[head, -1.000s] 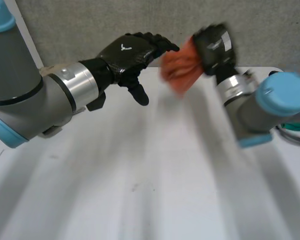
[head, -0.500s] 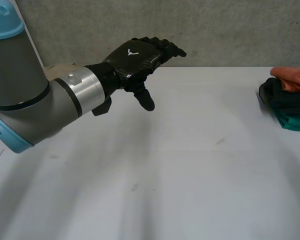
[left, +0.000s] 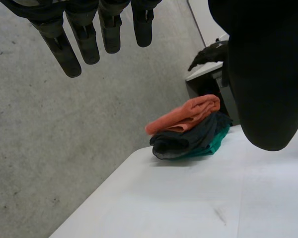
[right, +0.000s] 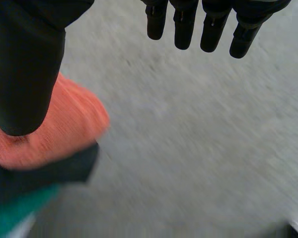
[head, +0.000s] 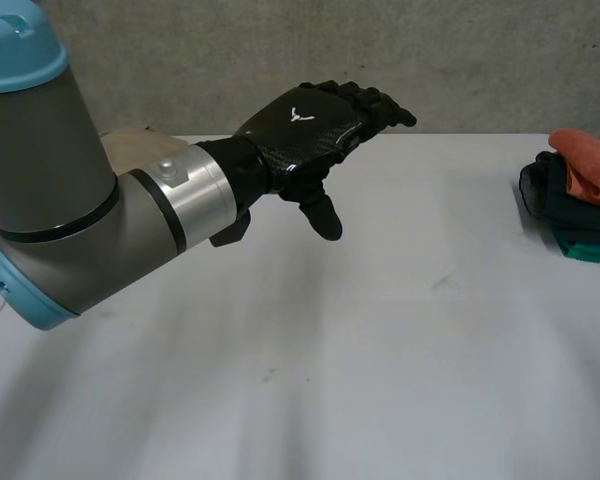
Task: Fold the laundry.
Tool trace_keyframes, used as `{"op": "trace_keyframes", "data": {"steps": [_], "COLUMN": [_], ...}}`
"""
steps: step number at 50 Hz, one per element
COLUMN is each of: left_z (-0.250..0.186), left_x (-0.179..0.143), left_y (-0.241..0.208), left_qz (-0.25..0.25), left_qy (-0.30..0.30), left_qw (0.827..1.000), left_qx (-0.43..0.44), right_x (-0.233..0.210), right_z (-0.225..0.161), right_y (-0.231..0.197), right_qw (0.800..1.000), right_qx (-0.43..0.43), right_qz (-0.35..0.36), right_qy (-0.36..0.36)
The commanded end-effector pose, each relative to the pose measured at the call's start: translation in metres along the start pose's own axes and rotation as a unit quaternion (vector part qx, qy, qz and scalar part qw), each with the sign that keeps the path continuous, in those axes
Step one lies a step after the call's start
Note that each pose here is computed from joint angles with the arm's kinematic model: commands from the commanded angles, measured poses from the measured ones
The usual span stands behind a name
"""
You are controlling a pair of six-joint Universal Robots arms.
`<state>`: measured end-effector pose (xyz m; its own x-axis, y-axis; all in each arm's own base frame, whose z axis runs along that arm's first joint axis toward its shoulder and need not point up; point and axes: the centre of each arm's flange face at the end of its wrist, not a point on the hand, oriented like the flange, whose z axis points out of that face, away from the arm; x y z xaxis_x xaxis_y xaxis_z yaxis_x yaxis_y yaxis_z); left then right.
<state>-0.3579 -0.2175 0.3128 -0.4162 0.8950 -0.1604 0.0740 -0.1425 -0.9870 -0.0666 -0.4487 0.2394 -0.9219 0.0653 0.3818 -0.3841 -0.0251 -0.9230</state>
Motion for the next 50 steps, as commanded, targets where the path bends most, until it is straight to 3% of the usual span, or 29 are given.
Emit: {"op": "trace_keyframes", "data": {"steps": [1, 4, 10, 14, 19, 27, 34, 37, 45, 50], "left_z": [-0.002, -0.004, -0.016, -0.044, -0.071, -0.082, -0.085, -0.083, -0.082, -0.081], "left_x": [0.000, -0.008, -0.052, -0.124, -0.182, -0.264, -0.321, -0.340, -0.366, -0.371], "left_y": [-0.012, -0.031, -0.064, -0.062, -0.034, 0.083, 0.171, 0.197, 0.240, 0.242], "left_qz": [0.010, 0.028, 0.038, 0.066, 0.133, 0.184, 0.198, 0.206, 0.203, 0.191], "left_qy": [-0.003, -0.019, -0.167, -0.314, -0.398, -0.416, -0.367, -0.365, -0.377, -0.380], "left_qw": [1.000, 0.998, 0.982, 0.945, 0.908, 0.877, 0.900, 0.900, 0.898, 0.901], "left_qx": [0.016, 0.045, 0.081, 0.062, -0.014, -0.154, -0.128, -0.117, -0.102, -0.080], "right_x": [0.041, 0.036, -0.035, -0.101, -0.178, -0.250, -0.275, -0.275, -0.277, -0.273], "right_z": [-0.013, -0.009, -0.019, -0.047, -0.080, -0.126, -0.145, -0.149, -0.158, -0.155], "right_y": [-0.024, -0.050, -0.137, -0.166, -0.164, -0.118, -0.071, -0.061, -0.049, -0.045], "right_qw": [0.984, 0.975, 0.966, 0.955, 0.952, 0.955, 0.952, 0.953, 0.953, 0.955], "right_qx": [-0.048, -0.006, 0.185, 0.267, 0.283, 0.224, 0.167, 0.152, 0.132, 0.126], "right_qz": [-0.127, -0.166, -0.146, -0.128, -0.103, -0.096, -0.138, -0.147, -0.147, -0.148], "right_qy": [0.117, 0.147, 0.108, 0.035, -0.063, -0.170, -0.215, -0.218, -0.230, -0.224]}}
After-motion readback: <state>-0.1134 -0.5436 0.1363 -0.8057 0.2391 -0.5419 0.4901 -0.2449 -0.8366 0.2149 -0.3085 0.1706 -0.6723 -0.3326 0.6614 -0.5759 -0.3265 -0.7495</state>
